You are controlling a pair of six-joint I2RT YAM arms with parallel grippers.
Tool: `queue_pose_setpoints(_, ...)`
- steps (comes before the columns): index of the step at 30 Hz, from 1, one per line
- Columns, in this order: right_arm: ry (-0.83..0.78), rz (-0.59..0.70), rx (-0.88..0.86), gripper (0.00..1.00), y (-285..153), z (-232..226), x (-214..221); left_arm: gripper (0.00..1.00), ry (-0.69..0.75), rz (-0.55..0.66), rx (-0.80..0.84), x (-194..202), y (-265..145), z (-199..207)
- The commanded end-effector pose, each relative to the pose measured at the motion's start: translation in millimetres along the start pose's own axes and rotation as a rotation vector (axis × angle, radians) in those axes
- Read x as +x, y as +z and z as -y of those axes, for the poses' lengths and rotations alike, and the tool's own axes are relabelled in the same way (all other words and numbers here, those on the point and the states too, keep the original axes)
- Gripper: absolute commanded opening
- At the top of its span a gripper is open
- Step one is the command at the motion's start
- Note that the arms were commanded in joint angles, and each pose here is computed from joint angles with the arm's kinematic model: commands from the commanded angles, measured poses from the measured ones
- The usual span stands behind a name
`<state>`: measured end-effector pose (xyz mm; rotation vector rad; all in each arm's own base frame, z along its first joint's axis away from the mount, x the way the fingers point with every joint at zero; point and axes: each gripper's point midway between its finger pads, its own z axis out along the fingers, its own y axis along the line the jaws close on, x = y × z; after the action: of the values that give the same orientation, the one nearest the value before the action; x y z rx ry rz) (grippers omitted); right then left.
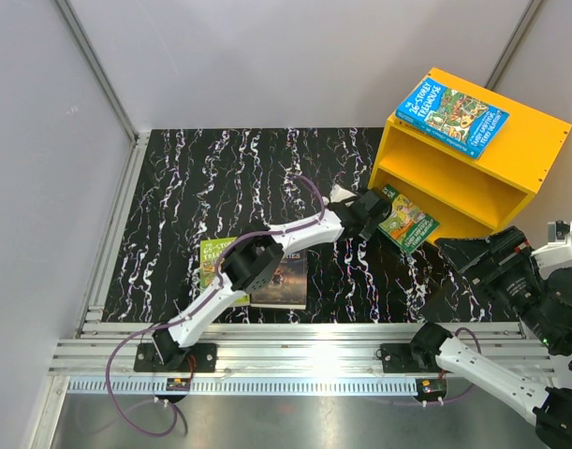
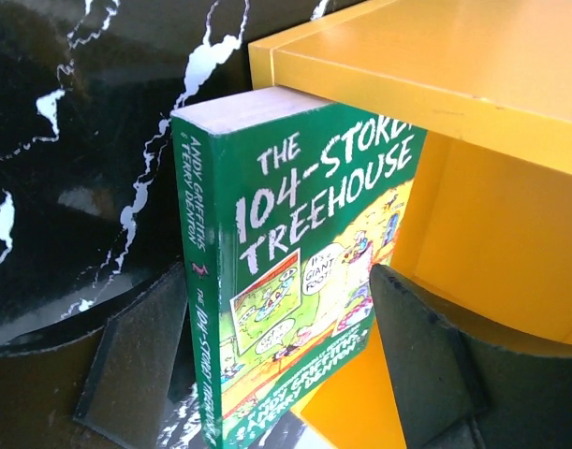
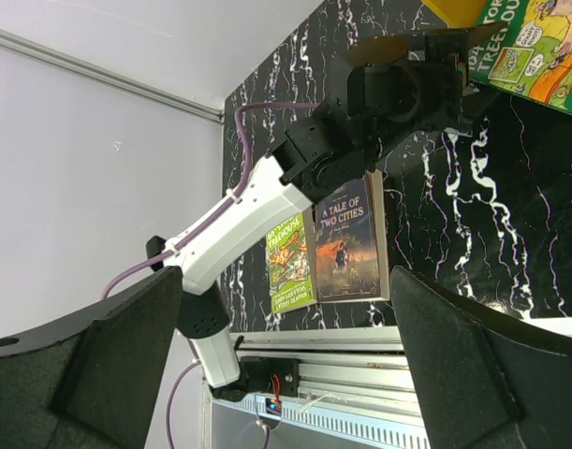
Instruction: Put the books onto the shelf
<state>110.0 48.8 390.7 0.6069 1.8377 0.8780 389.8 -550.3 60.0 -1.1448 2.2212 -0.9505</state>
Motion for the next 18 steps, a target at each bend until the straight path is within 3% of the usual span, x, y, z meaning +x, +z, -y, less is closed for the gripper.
queue_pose_setpoints(1, 0.027, -0.001, -0.005, 1.0, 1, -2, 1, 0.81, -0.119, 0.006, 0.036, 7, -10, 31)
queue_pose_setpoints(5, 0.027, -0.014, 0.001, 1.0, 2, 1, 5, 0.82, -0.25, -0.015, 0.035, 20, -2, 32)
queue_pose_setpoints(12, 0.031, -0.028, 0.012, 1.0, 1, 6, 9, 0.85, -0.33, 0.012, 0.125, 16, -1, 57)
queue_pose_setpoints(14, 0.029, -0.031, 0.022, 1.0, 2, 10, 11, 0.94, -0.344, 0.007, 0.147, 16, 7, 58)
queue_pose_setpoints(18, 0.029, -0.039, 0.027, 1.0, 4, 13, 15, 0.98, -0.365, -0.021, 0.215, 16, 14, 72)
